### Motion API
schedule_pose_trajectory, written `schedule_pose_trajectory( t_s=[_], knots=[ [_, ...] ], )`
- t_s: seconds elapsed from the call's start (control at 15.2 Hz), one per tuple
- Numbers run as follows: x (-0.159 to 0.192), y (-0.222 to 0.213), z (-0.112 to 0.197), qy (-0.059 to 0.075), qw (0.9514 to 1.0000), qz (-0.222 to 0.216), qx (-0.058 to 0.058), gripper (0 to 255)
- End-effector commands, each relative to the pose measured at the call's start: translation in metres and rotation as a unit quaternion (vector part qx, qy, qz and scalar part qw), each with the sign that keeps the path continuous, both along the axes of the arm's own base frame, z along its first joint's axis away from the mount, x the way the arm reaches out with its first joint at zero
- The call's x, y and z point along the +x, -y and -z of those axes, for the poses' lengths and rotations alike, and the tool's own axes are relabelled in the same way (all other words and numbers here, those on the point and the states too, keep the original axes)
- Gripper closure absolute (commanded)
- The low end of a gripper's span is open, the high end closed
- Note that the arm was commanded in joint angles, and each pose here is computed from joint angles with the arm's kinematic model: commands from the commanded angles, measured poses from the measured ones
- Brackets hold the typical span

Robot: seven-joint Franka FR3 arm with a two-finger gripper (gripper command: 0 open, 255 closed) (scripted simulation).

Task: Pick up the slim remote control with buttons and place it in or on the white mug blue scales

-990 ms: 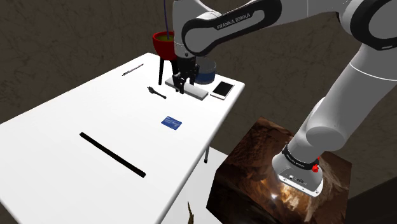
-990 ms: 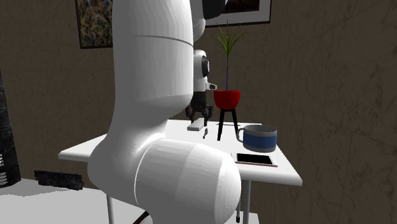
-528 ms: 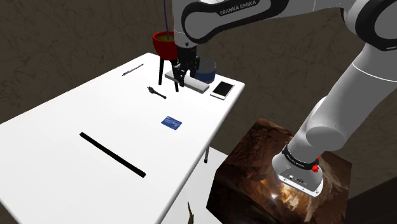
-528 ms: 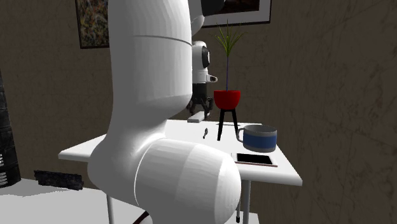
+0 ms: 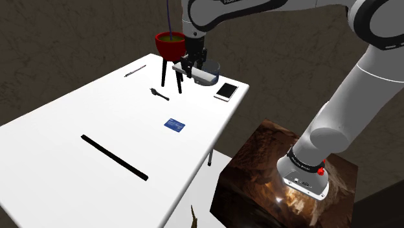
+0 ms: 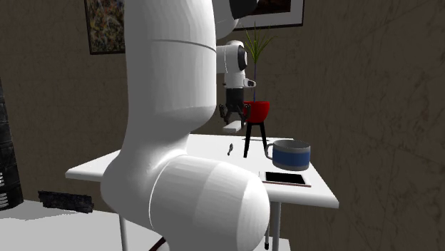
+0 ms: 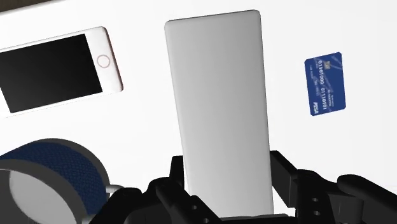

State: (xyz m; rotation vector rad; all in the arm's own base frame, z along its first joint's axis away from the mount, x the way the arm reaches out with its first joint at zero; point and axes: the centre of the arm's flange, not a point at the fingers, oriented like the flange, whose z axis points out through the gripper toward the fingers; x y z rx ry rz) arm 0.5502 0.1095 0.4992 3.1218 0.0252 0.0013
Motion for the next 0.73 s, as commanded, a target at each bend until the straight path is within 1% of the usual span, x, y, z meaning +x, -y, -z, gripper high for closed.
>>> schedule_pose_trajectory(
  t_s=[0.0, 0.66],
  knots=[
    [0.012, 0.024, 0.001, 0.000, 1.0000, -0.001, 0.000, 255],
    [0.066, 0.144, 0.001, 0.000, 1.0000, -0.001, 0.000, 255]
  ],
)
